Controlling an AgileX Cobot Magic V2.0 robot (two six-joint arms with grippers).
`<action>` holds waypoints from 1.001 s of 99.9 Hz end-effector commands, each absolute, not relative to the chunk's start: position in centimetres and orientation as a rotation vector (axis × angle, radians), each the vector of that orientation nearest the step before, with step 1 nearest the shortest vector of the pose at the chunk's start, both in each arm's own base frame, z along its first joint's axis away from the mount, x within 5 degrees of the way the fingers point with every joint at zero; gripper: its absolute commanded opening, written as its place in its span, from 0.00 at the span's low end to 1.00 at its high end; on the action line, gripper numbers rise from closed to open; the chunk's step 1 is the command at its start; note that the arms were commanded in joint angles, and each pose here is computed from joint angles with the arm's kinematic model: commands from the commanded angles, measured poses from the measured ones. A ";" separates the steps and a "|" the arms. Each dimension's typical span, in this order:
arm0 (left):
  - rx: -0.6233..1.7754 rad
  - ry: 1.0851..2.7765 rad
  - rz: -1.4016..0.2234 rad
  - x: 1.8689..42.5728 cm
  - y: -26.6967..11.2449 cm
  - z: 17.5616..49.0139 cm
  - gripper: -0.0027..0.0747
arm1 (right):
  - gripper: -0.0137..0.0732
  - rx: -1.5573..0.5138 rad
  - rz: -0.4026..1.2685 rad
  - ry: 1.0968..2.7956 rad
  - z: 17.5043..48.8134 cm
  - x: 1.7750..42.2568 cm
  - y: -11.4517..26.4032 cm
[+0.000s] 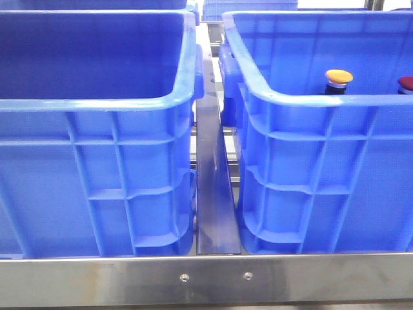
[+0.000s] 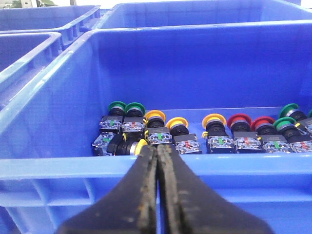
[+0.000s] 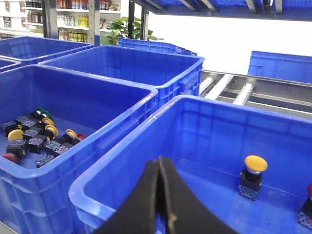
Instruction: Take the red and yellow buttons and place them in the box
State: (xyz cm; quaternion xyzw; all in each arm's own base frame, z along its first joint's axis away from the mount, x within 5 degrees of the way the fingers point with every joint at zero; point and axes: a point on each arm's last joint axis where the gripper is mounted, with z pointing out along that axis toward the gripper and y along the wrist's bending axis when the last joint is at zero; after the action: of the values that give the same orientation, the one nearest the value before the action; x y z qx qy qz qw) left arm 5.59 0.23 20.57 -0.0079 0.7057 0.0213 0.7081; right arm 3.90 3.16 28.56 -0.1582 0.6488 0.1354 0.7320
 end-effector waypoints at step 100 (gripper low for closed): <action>-0.025 1.472 0.043 5.4 0.2 20.8 0.01 | 0.04 -0.113 0.056 1.301 29.9 4.6 0.6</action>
State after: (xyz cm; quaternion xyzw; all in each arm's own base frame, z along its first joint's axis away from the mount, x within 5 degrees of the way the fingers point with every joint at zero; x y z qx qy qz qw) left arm 5.59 0.23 20.57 -0.0086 0.7057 0.0206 0.7081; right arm 4.53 1.48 28.81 -0.0929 0.6346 0.0620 0.7647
